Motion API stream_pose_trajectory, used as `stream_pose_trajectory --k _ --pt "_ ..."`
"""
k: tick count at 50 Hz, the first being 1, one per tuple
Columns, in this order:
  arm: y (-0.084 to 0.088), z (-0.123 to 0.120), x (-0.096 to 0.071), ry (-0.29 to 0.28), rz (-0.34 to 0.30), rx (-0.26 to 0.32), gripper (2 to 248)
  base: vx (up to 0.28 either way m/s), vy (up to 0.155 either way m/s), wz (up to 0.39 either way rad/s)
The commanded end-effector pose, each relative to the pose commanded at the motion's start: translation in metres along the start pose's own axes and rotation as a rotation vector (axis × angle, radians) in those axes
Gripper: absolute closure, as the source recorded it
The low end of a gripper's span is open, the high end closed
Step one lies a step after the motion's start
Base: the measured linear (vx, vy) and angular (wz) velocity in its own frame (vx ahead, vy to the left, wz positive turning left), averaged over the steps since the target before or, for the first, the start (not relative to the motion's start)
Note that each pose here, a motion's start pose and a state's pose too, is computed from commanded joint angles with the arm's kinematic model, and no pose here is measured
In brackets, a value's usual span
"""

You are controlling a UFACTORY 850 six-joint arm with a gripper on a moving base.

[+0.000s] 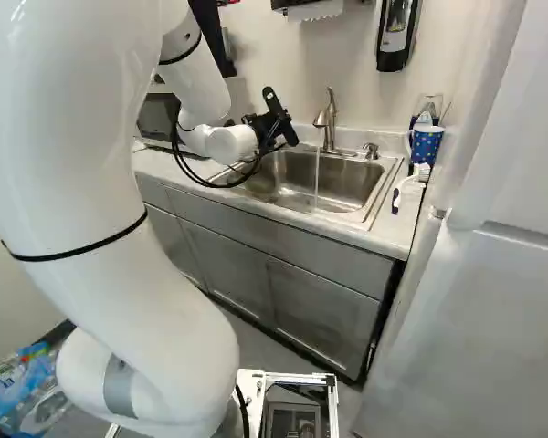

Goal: Rinse the cup and place it in the tray

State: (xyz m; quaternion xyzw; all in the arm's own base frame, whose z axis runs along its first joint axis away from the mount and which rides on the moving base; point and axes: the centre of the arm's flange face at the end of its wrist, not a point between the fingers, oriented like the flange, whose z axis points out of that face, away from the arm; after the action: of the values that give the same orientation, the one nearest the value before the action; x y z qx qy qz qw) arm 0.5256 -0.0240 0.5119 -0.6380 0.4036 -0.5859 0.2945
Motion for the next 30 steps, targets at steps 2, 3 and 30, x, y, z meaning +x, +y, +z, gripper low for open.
stream_pose_trajectory --k 2,3,30 --pt "0.0000 0.0000 0.0000 0.000 -0.021 0.000 128 0.000 0.000 0.000" --pt "0.0000 0.0000 0.0000 0.000 -0.032 0.000 128 0.000 0.000 0.000" --pt "0.0000 0.0000 0.0000 0.000 -0.315 0.000 128 0.000 0.000 0.000"
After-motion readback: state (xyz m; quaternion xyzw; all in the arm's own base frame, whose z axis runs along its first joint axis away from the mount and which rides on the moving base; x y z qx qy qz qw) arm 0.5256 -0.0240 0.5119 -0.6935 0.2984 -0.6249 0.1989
